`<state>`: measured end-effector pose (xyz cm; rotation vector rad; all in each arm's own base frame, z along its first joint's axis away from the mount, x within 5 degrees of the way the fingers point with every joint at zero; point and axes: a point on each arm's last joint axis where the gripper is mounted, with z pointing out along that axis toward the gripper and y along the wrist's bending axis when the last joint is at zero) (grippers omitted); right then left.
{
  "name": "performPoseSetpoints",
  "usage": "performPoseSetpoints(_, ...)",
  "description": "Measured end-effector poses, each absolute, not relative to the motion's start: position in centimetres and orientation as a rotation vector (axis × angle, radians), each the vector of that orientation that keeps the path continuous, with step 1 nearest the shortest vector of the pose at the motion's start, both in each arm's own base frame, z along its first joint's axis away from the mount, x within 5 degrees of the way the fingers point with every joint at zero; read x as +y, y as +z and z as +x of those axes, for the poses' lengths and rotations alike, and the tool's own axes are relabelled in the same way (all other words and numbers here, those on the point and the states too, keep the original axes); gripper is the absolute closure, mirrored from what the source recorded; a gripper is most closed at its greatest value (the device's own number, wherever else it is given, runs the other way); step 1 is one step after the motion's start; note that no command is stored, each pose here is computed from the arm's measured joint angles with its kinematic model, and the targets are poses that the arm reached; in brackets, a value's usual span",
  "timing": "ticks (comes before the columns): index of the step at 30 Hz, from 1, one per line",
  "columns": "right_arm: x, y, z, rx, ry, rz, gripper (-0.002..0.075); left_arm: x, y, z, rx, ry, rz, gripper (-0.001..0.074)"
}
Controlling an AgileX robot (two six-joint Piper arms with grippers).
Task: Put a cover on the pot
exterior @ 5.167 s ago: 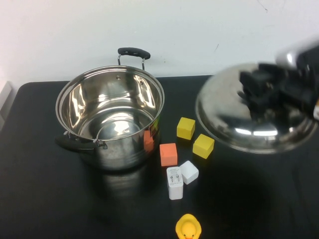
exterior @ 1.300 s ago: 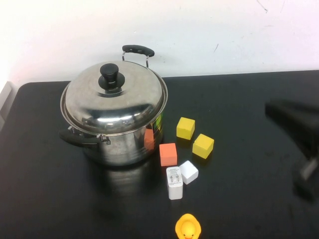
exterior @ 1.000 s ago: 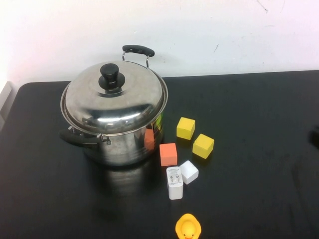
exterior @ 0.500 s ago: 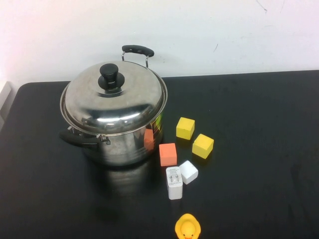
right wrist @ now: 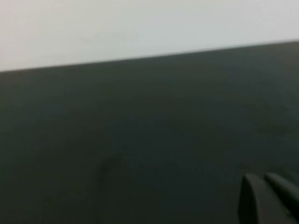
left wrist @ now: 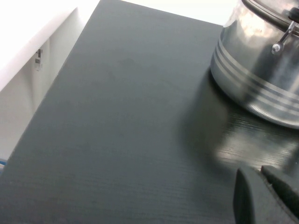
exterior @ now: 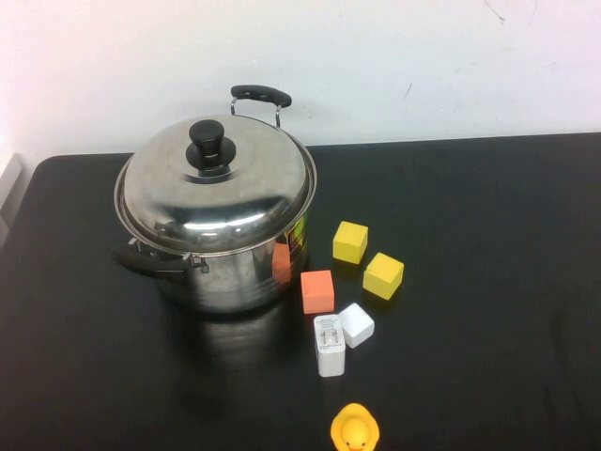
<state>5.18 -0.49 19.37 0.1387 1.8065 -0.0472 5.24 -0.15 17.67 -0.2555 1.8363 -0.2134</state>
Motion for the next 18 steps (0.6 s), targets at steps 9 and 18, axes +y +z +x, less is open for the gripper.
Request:
performPoseSetpoints(9,-0.7,17.2,5.2,1.863,-0.018,0.224,0.0728,-0.2,17.7,5.2,1.836,-0.213,-0.256,0.0737)
performPoseSetpoints(18,-0.4,17.1,5.2,1.881,0.056,0.225,0.0728,-0.2,17.7,5.2,1.836,-0.213,-0.256,0.0737)
